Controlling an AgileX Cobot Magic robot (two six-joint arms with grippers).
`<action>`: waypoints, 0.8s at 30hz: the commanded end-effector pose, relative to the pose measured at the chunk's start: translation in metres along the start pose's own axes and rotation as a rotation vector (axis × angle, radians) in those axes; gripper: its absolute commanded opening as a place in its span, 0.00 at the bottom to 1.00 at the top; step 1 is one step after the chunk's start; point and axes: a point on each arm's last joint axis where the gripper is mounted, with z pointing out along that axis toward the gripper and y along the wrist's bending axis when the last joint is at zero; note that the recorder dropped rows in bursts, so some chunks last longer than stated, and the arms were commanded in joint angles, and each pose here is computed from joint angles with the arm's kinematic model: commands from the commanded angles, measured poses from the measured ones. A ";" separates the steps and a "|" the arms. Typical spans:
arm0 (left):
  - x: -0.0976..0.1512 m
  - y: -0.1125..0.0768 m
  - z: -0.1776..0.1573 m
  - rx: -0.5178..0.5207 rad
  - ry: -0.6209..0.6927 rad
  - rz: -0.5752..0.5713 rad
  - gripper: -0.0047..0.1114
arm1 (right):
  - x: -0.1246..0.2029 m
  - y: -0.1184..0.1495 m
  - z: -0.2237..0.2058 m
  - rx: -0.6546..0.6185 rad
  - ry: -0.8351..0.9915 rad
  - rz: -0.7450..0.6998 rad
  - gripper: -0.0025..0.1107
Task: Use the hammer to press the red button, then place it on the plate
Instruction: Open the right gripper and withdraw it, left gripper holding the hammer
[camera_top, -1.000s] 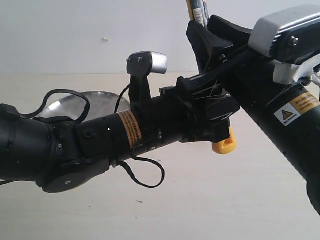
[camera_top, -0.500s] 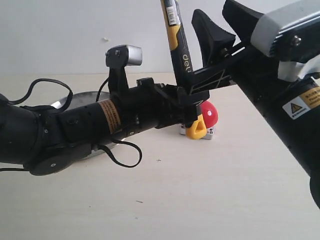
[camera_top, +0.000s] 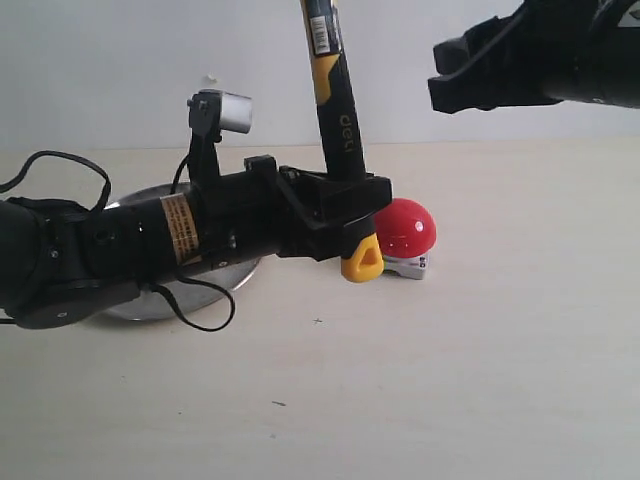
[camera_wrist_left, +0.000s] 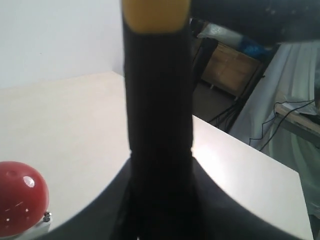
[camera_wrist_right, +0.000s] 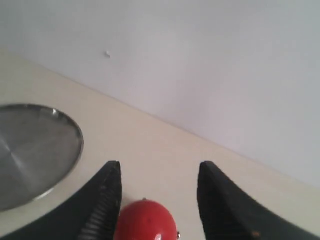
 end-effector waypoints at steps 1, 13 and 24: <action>-0.012 0.000 -0.007 0.055 -0.048 0.021 0.04 | 0.005 -0.009 0.005 -0.026 0.125 -0.029 0.43; -0.018 0.019 -0.020 0.021 -0.038 0.023 0.04 | 0.014 0.000 0.036 -0.403 0.252 -0.085 0.40; -0.027 0.031 -0.037 0.086 -0.061 0.028 0.04 | 0.010 -0.021 0.049 -0.793 0.063 0.126 0.40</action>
